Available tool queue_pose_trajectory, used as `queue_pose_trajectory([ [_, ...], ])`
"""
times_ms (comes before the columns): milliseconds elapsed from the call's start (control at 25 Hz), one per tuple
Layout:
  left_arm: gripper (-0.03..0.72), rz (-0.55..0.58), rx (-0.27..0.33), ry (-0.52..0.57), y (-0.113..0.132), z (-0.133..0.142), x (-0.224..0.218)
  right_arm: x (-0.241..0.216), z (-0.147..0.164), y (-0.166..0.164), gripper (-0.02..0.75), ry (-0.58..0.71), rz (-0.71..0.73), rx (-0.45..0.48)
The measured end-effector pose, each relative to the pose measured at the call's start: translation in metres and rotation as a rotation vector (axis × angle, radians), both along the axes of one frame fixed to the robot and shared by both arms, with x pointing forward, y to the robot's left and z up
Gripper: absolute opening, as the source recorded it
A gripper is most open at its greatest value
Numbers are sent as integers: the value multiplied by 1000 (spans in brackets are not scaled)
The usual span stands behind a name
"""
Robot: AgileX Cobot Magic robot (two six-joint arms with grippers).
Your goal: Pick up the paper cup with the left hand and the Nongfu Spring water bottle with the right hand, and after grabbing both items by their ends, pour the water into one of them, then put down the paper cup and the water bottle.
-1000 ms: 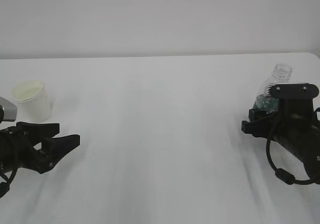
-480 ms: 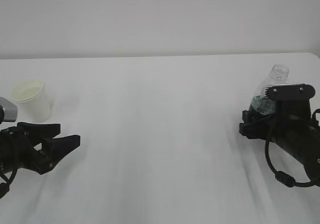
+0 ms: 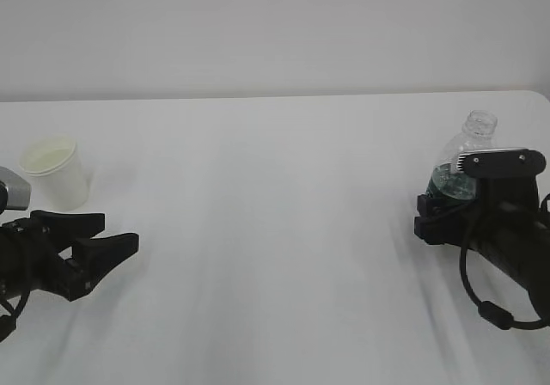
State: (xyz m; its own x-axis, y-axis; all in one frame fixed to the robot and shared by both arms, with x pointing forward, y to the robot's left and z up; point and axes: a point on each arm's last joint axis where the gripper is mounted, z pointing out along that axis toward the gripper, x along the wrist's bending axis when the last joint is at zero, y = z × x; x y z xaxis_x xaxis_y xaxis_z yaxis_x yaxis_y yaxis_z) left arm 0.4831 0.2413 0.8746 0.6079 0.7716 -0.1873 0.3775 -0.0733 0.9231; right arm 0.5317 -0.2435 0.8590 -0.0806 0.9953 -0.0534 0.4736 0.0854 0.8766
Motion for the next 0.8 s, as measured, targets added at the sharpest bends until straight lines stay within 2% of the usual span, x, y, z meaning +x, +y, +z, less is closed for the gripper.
queue_pose_trajectory([
  [800,534,7,-2,5,0,0,-1,-47,26,-11,627,-15,0,4],
])
